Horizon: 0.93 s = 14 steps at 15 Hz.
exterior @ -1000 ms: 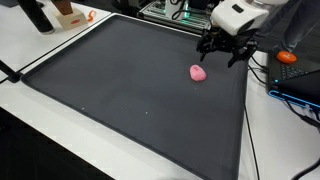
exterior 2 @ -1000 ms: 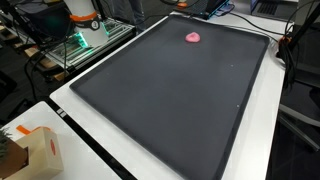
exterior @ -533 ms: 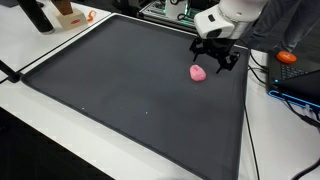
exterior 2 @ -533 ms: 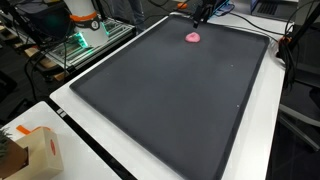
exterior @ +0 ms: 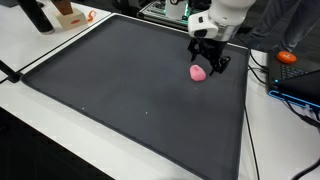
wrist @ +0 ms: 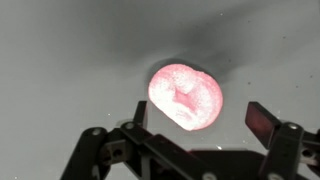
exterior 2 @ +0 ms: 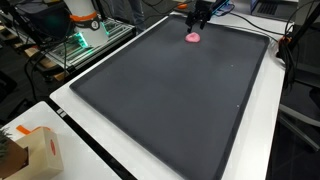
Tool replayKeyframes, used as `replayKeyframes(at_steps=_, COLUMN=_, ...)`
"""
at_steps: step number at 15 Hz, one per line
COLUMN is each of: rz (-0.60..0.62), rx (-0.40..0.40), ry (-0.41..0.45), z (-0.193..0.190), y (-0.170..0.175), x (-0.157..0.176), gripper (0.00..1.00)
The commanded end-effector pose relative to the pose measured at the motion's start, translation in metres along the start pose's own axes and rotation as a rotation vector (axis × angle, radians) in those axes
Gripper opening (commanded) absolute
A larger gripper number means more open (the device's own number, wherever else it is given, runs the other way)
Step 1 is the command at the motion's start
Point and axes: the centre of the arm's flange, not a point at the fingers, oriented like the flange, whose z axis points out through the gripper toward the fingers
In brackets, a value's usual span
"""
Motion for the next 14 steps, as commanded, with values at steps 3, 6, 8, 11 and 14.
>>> replayKeyframes(at_steps=3, rz=0.095, rx=0.067, ry=0.018, z=0.016, y=0.023, x=-0.013, gripper=1.00)
replayKeyframes(at_steps=6, rz=0.125, rx=0.090, ry=0.029, z=0.024, y=0.028, x=-0.011, gripper=0.95)
replayKeyframes(at_steps=8, rz=0.139, rx=0.104, ry=0.030, z=0.028, y=0.032, x=-0.010, gripper=0.71)
replayKeyframes(at_steps=11, rz=0.155, rx=0.121, ry=0.024, z=0.032, y=0.035, x=-0.009, gripper=0.54)
replayKeyframes(at_steps=14, rz=0.175, rx=0.133, ry=0.006, z=0.031, y=0.036, x=-0.009, gripper=0.32)
